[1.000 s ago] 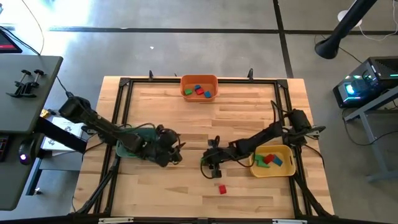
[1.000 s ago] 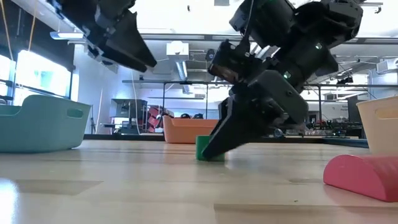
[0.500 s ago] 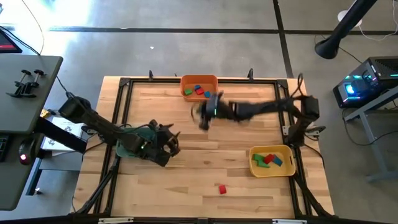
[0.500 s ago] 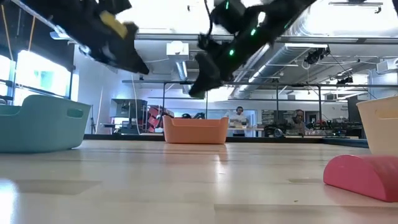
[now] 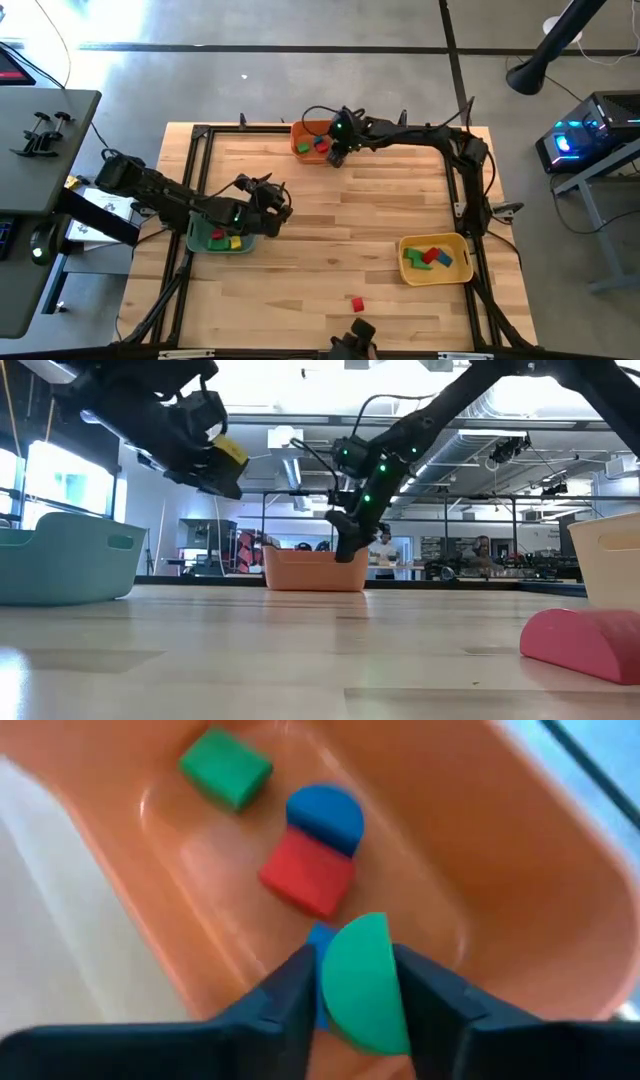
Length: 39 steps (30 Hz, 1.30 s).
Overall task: Sort blocks by size
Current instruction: Put the green half cylindrical block into the orange bin, then put the red half cylindrical block into the orange bin
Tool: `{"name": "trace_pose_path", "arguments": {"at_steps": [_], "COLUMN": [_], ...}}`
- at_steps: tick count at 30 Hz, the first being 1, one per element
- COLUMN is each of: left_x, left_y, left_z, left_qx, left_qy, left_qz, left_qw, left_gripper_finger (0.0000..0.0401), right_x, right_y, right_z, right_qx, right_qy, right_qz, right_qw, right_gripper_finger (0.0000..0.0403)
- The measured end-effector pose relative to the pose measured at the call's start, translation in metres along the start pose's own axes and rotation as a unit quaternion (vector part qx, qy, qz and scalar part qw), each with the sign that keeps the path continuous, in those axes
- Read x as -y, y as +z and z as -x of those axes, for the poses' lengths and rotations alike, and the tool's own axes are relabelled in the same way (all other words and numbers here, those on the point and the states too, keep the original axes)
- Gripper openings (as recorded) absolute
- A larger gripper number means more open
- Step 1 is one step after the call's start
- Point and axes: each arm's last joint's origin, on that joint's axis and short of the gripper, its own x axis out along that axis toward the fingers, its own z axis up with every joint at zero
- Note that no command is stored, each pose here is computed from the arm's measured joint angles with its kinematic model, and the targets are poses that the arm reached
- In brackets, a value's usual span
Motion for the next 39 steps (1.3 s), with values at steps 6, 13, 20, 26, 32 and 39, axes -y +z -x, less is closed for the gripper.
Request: {"name": "trace_pose_path", "arguments": {"at_steps": [6, 13, 20, 26, 32, 39], "left_x": [0.002, 0.015, 0.027, 0.031, 0.03, 0.033], "left_y": [0.005, 0.005, 0.014, 0.018, 0.02, 0.027], "left_z": [-0.002, 0.02, 0.05, 0.059, 0.057, 0.054], "left_qx": [0.005, 0.01, 0.053, 0.067, 0.066, 0.062], "left_qy": [-0.012, -0.088, -0.154, -0.179, -0.178, -0.236], "left_qz": [0.002, 0.061, 0.104, 0.112, 0.122, 0.136], "left_qw": [1.0, 0.994, 0.981, 0.975, 0.974, 0.96], "left_gripper_finger": [0.02, 0.02, 0.02, 0.02, 0.02, 0.02], "right_x": [0.001, -0.023, -0.096, -0.155, -0.198, -0.239], "right_y": [0.01, 0.025, -0.005, -0.105, -0.2, -0.246], "right_z": [0.004, 0.06, 0.17, 0.211, 0.201, 0.183], "right_qx": [0.015, 0.05, 0.058, 0.028, 0.067, 0.15], "right_qy": [-0.008, 0.008, 0.086, 0.238, 0.333, 0.427], "right_qz": [0.021, 0.078, 0.204, 0.277, 0.292, 0.354], "right_qw": [1.0, 0.996, 0.973, 0.931, 0.894, 0.818], "right_gripper_finger": [0.0205, 0.0222, 0.0213, 0.0212, 0.0212, 0.0213]}}
